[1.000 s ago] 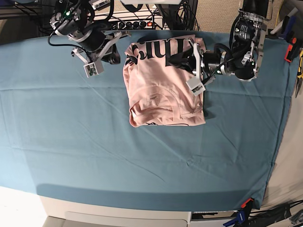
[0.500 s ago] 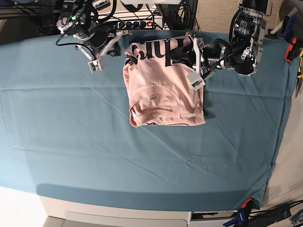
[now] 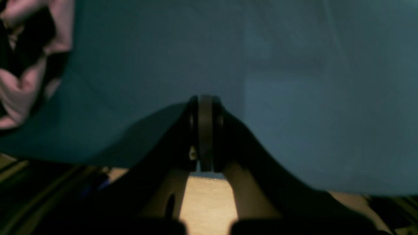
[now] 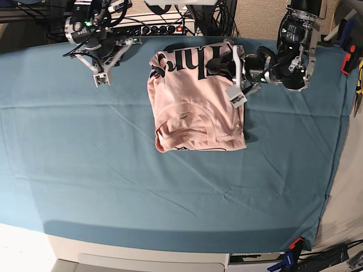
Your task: Fold the T-shirt properly
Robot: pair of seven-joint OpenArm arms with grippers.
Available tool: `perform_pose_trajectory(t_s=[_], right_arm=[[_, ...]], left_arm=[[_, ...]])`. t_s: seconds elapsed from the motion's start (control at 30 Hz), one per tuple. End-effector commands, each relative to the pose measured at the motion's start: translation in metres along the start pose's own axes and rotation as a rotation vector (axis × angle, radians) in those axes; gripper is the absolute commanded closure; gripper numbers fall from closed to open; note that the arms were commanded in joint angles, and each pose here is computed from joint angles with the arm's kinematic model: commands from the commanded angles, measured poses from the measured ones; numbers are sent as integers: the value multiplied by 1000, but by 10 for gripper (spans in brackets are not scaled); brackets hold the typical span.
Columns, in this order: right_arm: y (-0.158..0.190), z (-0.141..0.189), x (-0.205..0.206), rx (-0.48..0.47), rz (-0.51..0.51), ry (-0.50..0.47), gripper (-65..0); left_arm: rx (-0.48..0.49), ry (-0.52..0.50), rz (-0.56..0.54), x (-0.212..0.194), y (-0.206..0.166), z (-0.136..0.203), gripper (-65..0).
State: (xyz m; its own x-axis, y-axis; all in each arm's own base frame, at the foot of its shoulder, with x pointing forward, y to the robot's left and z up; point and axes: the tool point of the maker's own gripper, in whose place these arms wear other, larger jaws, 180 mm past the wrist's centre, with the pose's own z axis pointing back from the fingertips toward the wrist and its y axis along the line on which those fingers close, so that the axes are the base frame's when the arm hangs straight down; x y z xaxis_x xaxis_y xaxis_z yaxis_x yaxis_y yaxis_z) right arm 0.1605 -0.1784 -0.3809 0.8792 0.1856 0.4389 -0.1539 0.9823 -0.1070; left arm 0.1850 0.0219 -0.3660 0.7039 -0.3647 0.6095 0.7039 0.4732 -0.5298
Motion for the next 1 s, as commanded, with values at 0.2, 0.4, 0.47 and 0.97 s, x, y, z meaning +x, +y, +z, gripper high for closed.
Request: perform_pose_trajectory(t_s=[0.2, 0.4, 0.47, 0.97], right_arm=[[-11, 37, 15, -54, 80, -78, 0], [-3, 43, -31, -30, 87, 58, 0], [-2, 46, -47, -27, 93, 101, 0], [-44, 22, -129, -76, 225, 327, 0]], left_arm=[[143, -121, 55, 10, 38, 67, 0], [275, -133, 213, -36, 49, 108, 0], [305, -111, 267, -58, 46, 117, 0], [335, 36, 565, -182, -5, 147, 0]])
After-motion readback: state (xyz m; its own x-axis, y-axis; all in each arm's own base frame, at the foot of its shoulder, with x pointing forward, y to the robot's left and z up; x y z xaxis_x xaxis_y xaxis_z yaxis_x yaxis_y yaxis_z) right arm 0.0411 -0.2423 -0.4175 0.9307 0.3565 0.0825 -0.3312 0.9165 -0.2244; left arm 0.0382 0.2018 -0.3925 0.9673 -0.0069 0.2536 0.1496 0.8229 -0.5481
